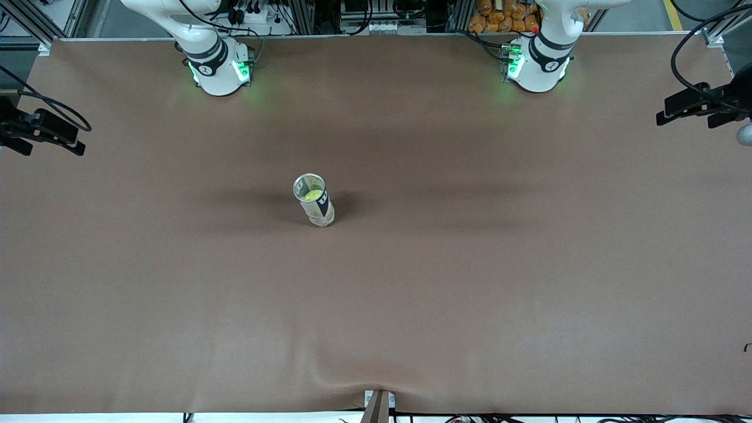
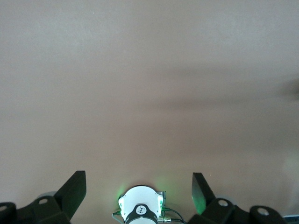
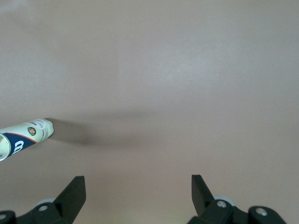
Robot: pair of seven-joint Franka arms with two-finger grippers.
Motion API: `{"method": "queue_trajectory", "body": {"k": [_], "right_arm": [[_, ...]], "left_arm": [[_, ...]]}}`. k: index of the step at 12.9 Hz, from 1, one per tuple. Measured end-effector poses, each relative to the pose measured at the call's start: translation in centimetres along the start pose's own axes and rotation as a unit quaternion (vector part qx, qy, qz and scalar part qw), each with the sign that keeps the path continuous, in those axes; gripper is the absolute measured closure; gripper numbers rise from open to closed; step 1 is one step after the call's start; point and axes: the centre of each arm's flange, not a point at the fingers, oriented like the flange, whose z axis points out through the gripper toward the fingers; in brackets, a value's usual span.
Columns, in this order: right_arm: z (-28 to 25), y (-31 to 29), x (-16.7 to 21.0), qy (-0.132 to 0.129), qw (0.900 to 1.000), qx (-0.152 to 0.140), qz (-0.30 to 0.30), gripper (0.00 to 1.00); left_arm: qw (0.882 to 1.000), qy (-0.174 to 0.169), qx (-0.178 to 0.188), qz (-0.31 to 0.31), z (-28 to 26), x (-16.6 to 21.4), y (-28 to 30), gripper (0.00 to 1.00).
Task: Insert tennis ball vertically with right arm
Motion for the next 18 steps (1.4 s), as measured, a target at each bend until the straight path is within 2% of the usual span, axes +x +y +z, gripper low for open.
{"method": "queue_trajectory", "body": {"k": [3, 6, 9, 12, 18], "right_arm": [[0.3, 1.2, 0.0, -0.006, 1.000, 0.000, 0.011, 0.00], [0.4, 1.2, 0.0, -0.009, 1.000, 0.000, 0.011, 0.00], [0.4, 1.2, 0.0, -0.009, 1.000, 0.000, 0.011, 0.00], [0.4, 1.2, 0.0, -0.009, 1.000, 0.000, 0.011, 0.00], [0.4, 1.2, 0.0, -0.009, 1.000, 0.000, 0.011, 0.00]], "left_arm": [[1.000, 0.004, 0.001, -0.009, -0.1, -0.1, 0.8, 0.00], [0.999, 0.036, 0.001, -0.010, 0.8, 0.7, 0.9, 0.00], [0.998, 0.053, 0.000, -0.023, 1.6, 0.7, 1.2, 0.00], [0.997, 0.077, 0.018, -0.021, 1.2, 1.0, 1.5, 0.00], [0.996, 0.081, 0.022, -0.016, 1.0, 0.8, 2.0, 0.00]]}}
